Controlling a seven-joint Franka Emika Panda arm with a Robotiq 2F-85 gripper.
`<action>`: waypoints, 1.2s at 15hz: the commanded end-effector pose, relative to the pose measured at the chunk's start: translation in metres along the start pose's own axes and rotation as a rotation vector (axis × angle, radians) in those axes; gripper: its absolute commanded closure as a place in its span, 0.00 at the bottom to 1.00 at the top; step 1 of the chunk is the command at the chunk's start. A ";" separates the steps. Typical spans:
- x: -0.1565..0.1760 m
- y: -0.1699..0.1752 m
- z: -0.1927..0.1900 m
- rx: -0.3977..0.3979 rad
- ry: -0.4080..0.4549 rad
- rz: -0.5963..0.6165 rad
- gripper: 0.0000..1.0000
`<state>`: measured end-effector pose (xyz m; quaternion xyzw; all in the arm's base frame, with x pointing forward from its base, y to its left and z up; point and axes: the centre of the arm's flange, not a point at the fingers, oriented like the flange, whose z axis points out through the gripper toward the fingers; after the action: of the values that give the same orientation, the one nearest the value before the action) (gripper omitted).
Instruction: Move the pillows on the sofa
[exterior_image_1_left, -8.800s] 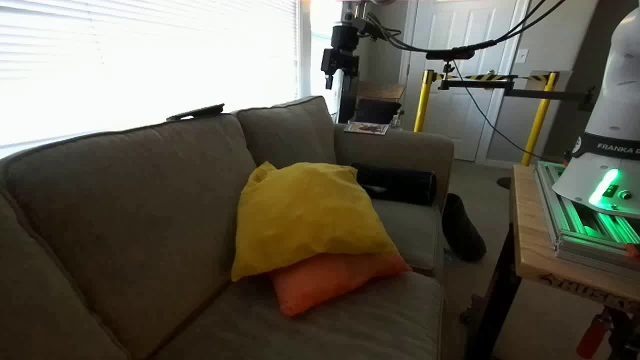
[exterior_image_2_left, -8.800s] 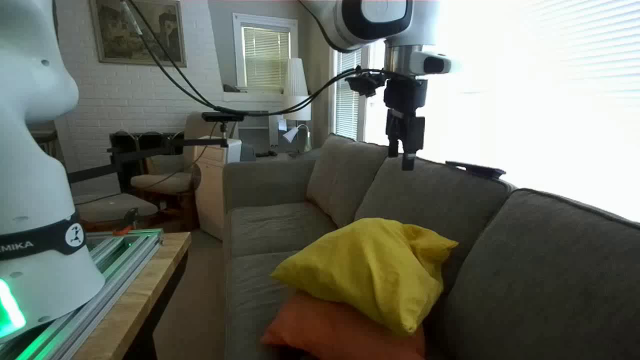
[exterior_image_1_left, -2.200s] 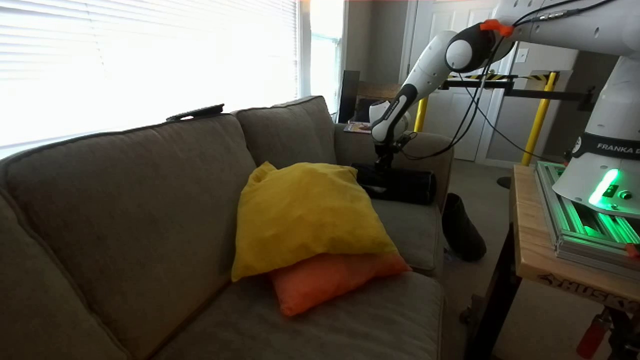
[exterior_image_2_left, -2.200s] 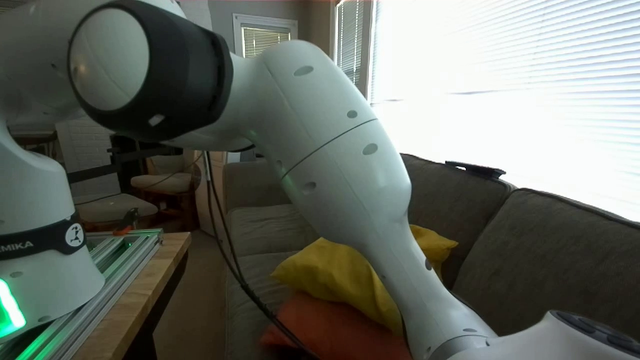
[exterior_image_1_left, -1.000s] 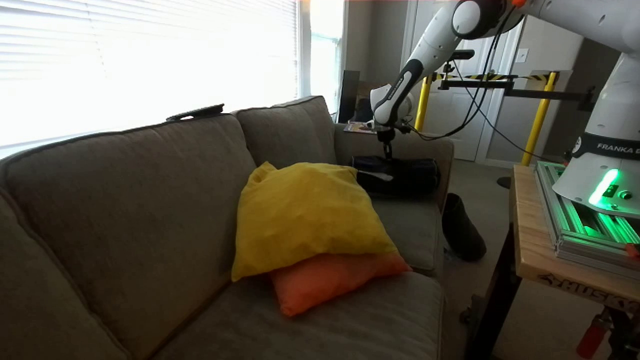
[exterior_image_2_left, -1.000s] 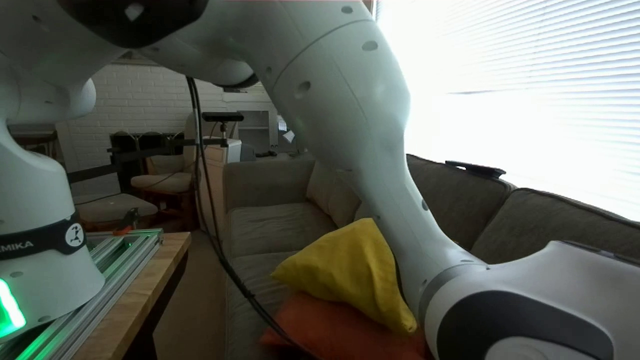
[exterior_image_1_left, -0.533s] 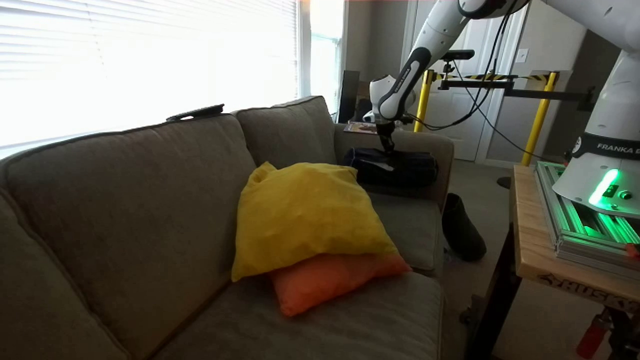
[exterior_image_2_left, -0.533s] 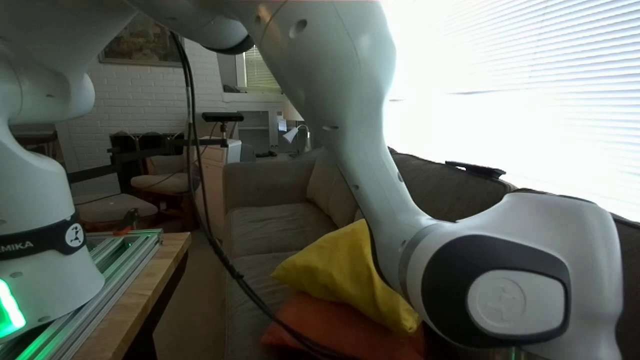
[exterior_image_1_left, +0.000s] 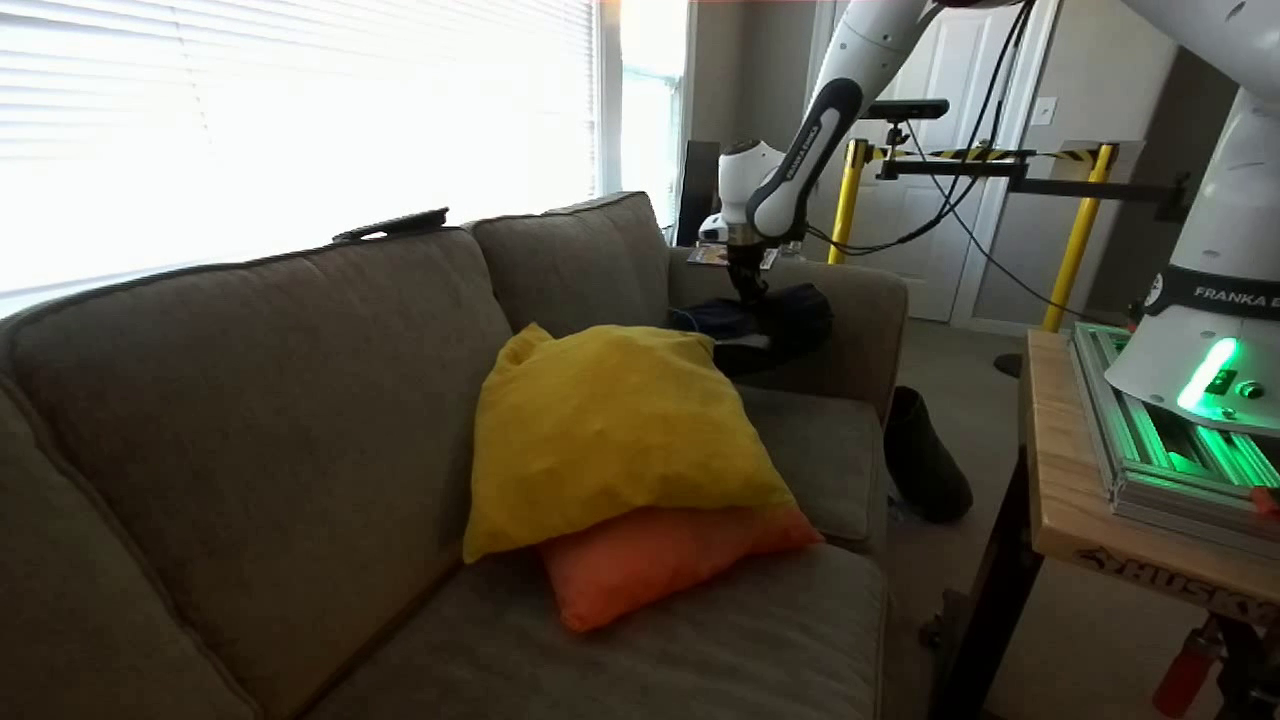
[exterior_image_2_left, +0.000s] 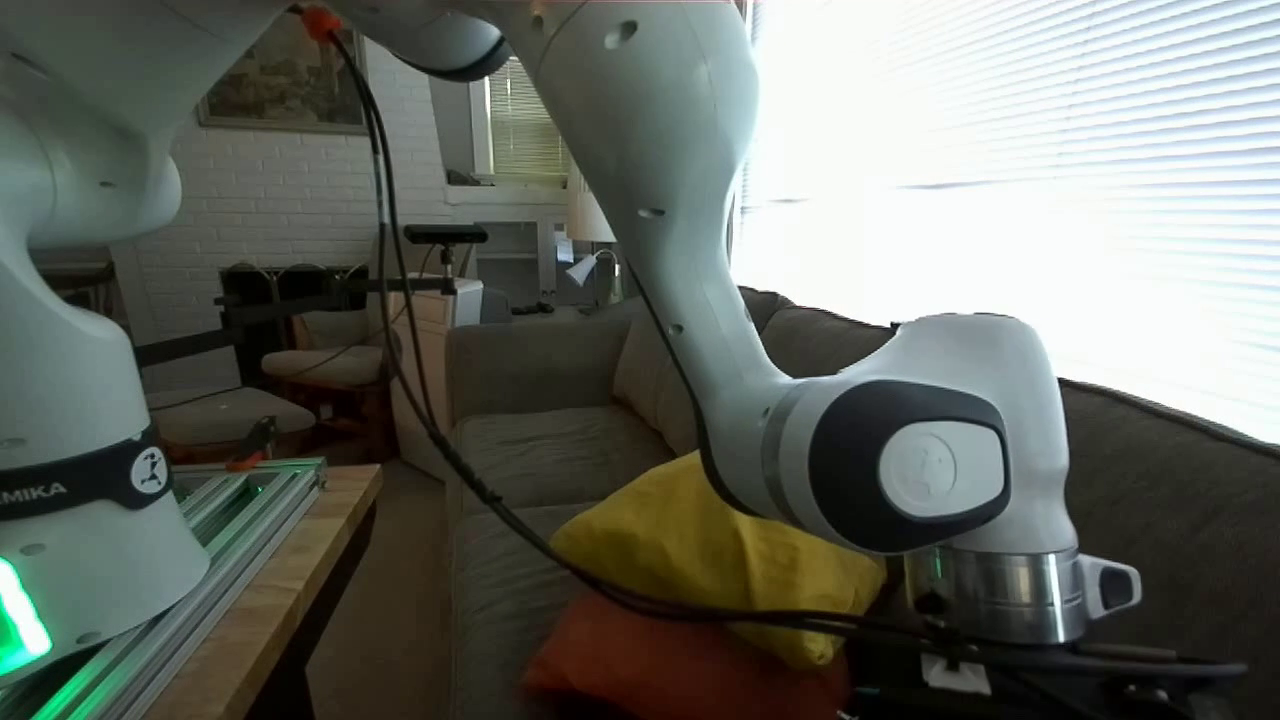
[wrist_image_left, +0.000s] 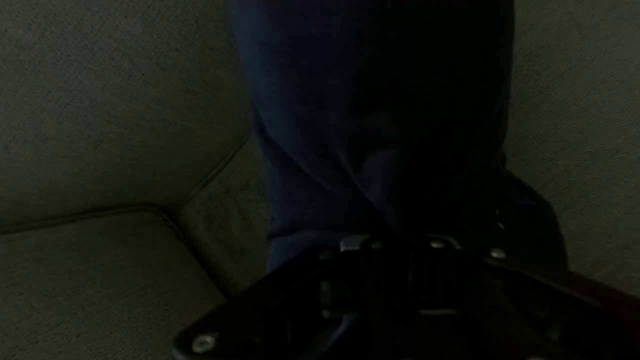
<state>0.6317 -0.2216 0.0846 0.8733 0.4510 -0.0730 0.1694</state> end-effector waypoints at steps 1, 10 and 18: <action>0.001 -0.002 -0.014 -0.043 -0.010 -0.120 0.98; 0.011 -0.003 -0.003 -0.007 0.013 -0.104 0.91; 0.041 0.016 0.003 -0.195 0.119 -0.426 0.98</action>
<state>0.6465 -0.2012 0.0750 0.7841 0.5893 -0.0374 0.1914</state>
